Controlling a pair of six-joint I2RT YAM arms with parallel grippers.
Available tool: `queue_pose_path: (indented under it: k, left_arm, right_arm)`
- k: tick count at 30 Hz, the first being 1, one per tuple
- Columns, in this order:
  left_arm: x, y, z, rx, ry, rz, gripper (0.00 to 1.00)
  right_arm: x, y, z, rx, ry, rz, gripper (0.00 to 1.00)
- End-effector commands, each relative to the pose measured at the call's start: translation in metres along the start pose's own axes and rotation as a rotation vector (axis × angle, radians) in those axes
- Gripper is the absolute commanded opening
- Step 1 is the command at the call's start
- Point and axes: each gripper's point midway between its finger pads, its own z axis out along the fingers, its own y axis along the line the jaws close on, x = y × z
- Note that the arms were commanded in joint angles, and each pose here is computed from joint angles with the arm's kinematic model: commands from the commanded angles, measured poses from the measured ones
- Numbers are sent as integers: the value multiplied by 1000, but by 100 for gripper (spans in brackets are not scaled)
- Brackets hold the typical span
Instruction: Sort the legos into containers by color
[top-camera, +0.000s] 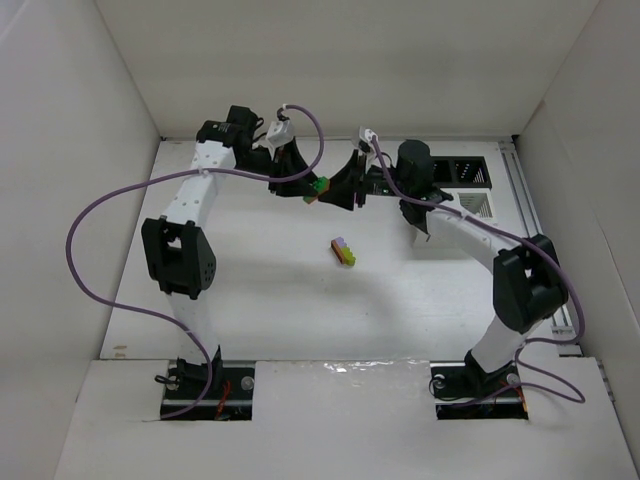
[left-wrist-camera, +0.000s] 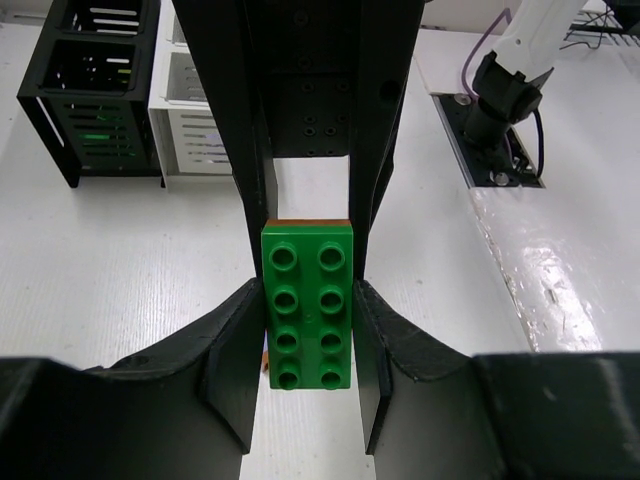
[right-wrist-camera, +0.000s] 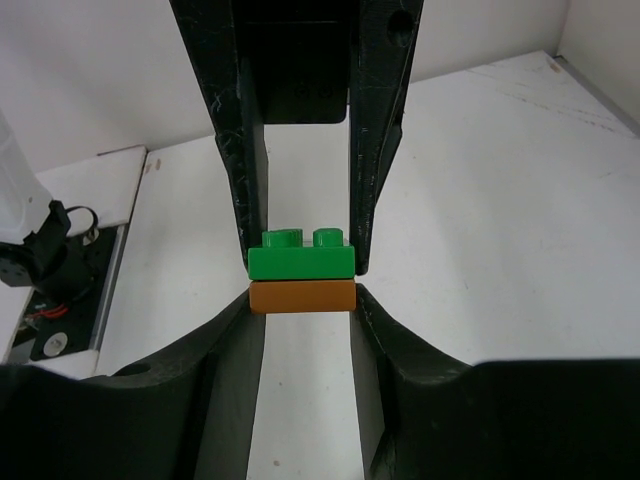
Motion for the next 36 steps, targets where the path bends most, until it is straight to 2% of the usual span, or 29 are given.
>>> queue_pose_path:
  k: [1,8,10,11,13,14,15,16,17,18,19,22,24,28,30,31,32,35,36]
  left_arm:
    - [-25,3,-19,-33,-46,76,3]
    - [-32,16,-25,-83,-19,108,3]
    - [-28,19,-26,-102,-8,75,3]
    - [-37,23,-28,-122,-7,140,3]
    - [-42,31,-28,-179,18,159,3]
    - [-41,26,-29,-213,12,68,3]
    - [-56,43,-29,-289,9,186,3]
    - [-62,46,-25,-326,-3,204,3]
    - [-50,54,-23,-386,-10,164,3]
    - [-80,57,-22,-460,-64,258,3]
    - [-78,69,-28,-540,-80,213,3]
    - [-84,80,-9,-588,-80,215,3]
    - [-95,86,1,-623,-118,156,3]
    - [-96,100,40,-576,-172,64,3]
    - [-103,99,67,-534,-192,43,3]
    - [-120,98,74,-528,-221,49,1]
    - [-114,101,93,-510,-215,28,1]
    - [-133,103,113,-522,-244,47,1]
    - [-127,108,128,-523,-235,33,1]
  right_arm:
    - [-21,5,-20,12,-31,-58,0]
    - [1,-3,-42,70,22,-26,0]
    - [6,-10,-52,99,34,-26,0]
    - [3,-10,-54,111,32,-29,0]
    - [6,-21,-67,166,44,-17,0]
    - [1,-23,-72,189,40,-32,0]
    - [0,-26,-78,218,44,-22,0]
    - [-4,-40,-92,297,42,-28,0]
    - [-9,-44,-103,347,40,-44,0]
    - [-13,-48,-114,392,38,-42,0]
    - [-10,-60,-137,469,49,-24,0]
    - [-24,-54,-171,583,52,-3,0]
    - [-38,-52,-201,687,57,-49,0]
    - [-41,-38,-241,805,104,-43,0]
    - [-37,-34,-261,855,122,-15,0]
    - [-41,-29,-269,876,114,-23,0]
    - [-36,-29,-277,902,120,-7,0]
    - [-33,-32,-307,1013,113,-2,0]
    - [-23,-36,-320,1074,128,44,0]
